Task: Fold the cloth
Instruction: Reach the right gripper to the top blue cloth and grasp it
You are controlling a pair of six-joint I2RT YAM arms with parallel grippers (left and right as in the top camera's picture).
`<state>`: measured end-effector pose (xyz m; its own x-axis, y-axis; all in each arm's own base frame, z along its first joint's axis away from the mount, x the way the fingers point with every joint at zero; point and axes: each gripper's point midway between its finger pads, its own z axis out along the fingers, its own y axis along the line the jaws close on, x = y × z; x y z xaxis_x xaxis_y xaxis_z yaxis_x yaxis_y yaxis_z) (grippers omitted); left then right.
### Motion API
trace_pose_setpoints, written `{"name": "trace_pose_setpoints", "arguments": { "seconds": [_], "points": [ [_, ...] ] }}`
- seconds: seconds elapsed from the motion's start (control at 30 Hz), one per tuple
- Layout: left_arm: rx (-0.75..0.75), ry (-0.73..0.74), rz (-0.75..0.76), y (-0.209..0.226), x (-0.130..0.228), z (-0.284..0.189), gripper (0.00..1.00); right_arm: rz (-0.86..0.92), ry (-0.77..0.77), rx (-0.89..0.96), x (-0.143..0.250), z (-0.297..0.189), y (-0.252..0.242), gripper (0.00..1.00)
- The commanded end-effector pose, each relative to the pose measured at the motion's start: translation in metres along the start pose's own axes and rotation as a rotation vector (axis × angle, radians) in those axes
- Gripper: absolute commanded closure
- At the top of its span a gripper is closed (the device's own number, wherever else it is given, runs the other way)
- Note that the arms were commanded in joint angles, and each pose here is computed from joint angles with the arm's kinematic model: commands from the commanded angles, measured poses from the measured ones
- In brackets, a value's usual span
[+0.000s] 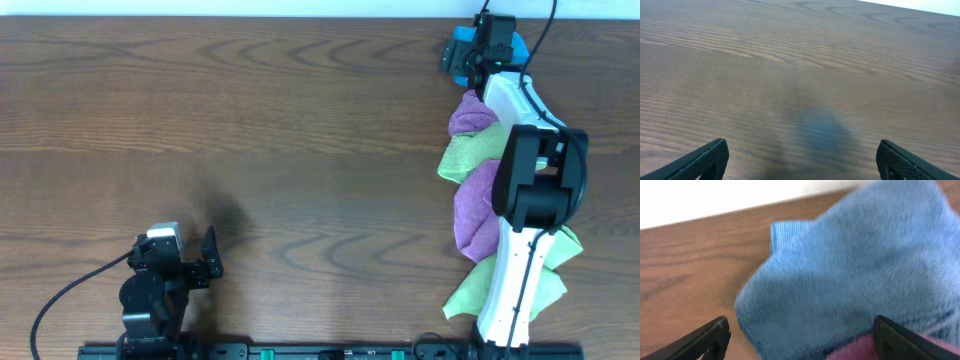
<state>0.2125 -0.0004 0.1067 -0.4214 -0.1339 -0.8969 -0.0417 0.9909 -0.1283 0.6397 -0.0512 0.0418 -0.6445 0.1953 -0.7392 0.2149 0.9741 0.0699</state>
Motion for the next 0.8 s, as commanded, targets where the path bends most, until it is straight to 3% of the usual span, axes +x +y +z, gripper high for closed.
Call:
{"name": "trace_pose_setpoints", "arguments": {
  "seconds": [0.0, 0.4, 0.47, 0.57, 0.6, 0.63, 0.77],
  "points": [
    [-0.015, 0.009, -0.002, 0.003, 0.005, 0.003, 0.05, -0.016, -0.032, 0.006, -0.009, 0.0, 0.002, 0.14],
    [-0.015, 0.009, -0.002, 0.003, 0.005, 0.003, 0.05, -0.023, 0.004, 0.028, 0.023, 0.029, -0.001, 0.24],
    [-0.015, 0.009, -0.002, 0.003, 0.005, 0.003, 0.05, -0.023, 0.005, 0.028, 0.023, 0.029, -0.001, 0.41],
    [-0.015, 0.009, -0.002, 0.003, 0.005, 0.003, 0.05, -0.023, 0.003, 0.03, 0.023, 0.029, -0.001, 0.75],
    [-0.015, 0.009, -0.002, 0.003, 0.005, 0.003, 0.05, -0.023, 0.006, 0.03, 0.024, 0.029, -0.001, 0.91],
    [-0.015, 0.009, -0.002, 0.003, 0.005, 0.003, 0.05, -0.022, 0.007, 0.03, 0.024, 0.029, -0.001, 0.99],
    [-0.015, 0.009, -0.002, 0.003, 0.005, 0.003, 0.05, -0.031, 0.008, 0.013, 0.024, 0.028, 0.01, 0.99]
  ]
}}
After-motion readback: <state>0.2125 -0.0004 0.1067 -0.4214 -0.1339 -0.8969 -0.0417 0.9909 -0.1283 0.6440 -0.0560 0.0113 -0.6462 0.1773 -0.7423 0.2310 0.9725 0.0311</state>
